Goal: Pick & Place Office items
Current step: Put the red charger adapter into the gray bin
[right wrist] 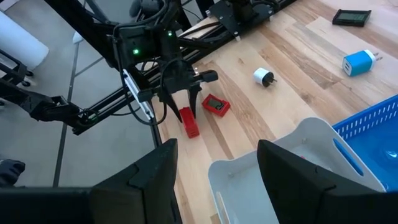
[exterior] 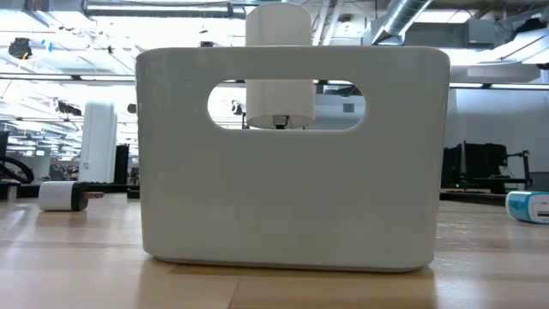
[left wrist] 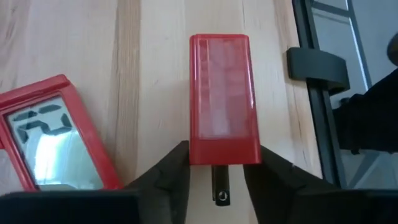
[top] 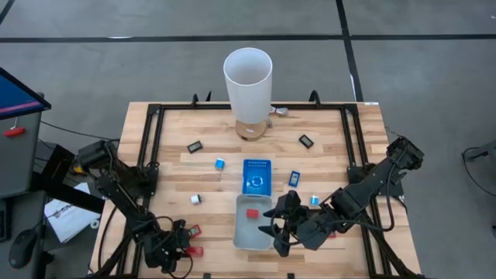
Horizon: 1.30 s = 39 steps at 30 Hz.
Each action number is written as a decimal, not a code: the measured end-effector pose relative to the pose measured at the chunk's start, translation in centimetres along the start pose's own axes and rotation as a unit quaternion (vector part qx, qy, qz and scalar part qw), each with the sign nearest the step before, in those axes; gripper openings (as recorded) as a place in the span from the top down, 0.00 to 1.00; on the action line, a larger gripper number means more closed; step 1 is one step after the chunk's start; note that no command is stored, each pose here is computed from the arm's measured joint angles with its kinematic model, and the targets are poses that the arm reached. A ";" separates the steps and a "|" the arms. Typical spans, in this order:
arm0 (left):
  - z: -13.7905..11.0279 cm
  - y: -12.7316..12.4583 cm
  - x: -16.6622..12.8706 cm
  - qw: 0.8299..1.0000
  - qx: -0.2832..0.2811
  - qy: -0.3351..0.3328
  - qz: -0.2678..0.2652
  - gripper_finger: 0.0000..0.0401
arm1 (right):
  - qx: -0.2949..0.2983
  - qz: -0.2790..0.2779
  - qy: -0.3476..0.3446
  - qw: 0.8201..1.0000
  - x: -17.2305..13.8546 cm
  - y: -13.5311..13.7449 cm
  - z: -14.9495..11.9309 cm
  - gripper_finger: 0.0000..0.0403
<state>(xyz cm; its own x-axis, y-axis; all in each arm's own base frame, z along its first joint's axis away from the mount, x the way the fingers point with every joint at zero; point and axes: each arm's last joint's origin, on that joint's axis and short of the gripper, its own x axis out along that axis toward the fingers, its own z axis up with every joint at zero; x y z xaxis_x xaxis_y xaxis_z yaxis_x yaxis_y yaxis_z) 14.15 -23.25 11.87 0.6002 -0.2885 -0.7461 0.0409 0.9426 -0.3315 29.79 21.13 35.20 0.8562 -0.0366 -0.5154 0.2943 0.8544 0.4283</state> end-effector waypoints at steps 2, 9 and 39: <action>0.3 -0.1 -0.3 1.000 -0.004 -0.004 -0.006 0.72 | 0.002 0.002 -0.002 1.000 0.0 0.0 0.0 0.47; 3.1 0.0 -3.1 0.997 -0.012 -0.080 -0.018 0.72 | -0.001 0.011 -0.019 1.000 0.0 0.3 0.3 0.47; 21.1 2.3 -5.3 0.974 0.068 -0.213 -0.047 0.72 | -0.048 0.031 -0.053 0.997 2.8 -0.9 3.4 0.47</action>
<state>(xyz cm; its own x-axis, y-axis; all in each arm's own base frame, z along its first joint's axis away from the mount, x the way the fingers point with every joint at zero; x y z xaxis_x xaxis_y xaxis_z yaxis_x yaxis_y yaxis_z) 27.97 -16.03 27.27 0.8641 -0.3064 -0.3993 0.2000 0.9371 -0.2862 33.36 18.49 35.95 0.9131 -0.0326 -0.4064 0.2022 0.9019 0.3818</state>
